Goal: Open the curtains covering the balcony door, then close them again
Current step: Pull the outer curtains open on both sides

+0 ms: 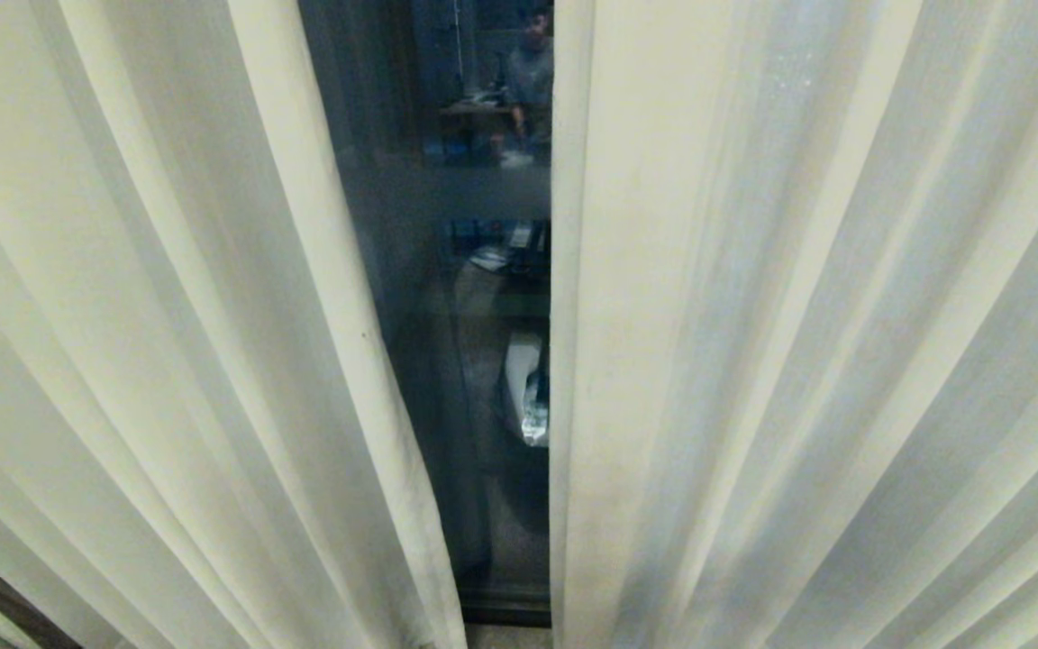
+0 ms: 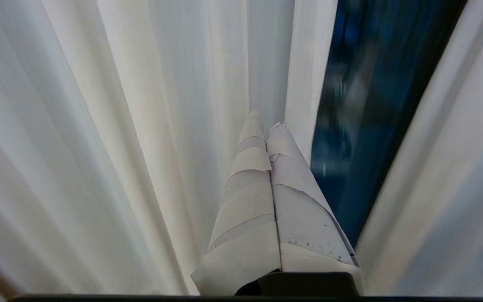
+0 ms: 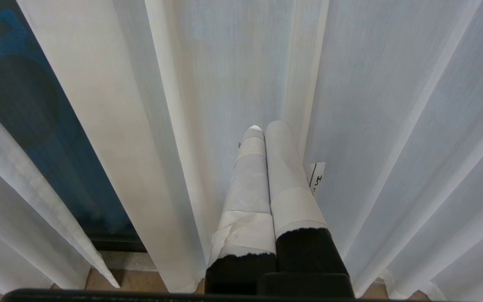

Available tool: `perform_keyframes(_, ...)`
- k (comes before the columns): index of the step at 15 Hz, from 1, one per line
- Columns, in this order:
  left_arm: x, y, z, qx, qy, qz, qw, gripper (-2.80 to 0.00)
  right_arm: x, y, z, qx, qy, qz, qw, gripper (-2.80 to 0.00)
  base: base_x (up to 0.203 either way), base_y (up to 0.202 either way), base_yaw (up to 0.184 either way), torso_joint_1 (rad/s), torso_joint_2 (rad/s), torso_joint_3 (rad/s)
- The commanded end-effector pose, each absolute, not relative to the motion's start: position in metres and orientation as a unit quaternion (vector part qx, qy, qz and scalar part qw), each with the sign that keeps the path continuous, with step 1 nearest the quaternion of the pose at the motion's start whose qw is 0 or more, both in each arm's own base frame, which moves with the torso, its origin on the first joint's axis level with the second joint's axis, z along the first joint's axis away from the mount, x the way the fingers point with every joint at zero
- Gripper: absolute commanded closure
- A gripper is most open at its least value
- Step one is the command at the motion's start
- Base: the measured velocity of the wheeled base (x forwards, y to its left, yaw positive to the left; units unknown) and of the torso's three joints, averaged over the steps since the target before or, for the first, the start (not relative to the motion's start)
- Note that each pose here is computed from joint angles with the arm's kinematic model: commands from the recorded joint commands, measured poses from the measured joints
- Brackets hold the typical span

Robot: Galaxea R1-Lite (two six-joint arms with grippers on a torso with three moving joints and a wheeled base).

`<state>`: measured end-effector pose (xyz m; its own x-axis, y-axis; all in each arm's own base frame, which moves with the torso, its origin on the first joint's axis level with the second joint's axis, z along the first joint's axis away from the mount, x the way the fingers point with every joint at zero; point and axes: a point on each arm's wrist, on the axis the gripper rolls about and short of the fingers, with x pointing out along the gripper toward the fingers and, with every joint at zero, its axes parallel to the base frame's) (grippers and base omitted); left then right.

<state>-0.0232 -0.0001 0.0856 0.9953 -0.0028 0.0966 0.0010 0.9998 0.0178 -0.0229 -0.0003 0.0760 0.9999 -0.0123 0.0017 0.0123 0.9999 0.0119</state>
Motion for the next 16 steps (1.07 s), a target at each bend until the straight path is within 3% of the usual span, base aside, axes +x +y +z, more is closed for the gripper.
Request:
perform_keyframes(1,-0.024,0.0,0.091,0.012,-0.074,0.0,0.997,0.0,-0.023,0.0,0.076,0.006,-0.001,-0.006,1.0,0.0,0.0,0.0,0.0,0.0,0.0,0.0)
perform_keyframes(11,-0.051,0.0,0.15,0.022,-0.196,0.0,0.98,0.0,-0.023,0.0,0.076,0.006,0.0,-0.006,1.0,0.0,0.0,0.0,0.0,0.0,0.0,0.0)
perform_keyframes(16,-0.057,-0.002,0.155,0.028,-0.164,-0.039,0.985,0.0,-0.023,0.0,0.076,0.006,-0.001,-0.006,1.0,0.0,0.0,0.0,0.0,0.0,0.0,0.0)
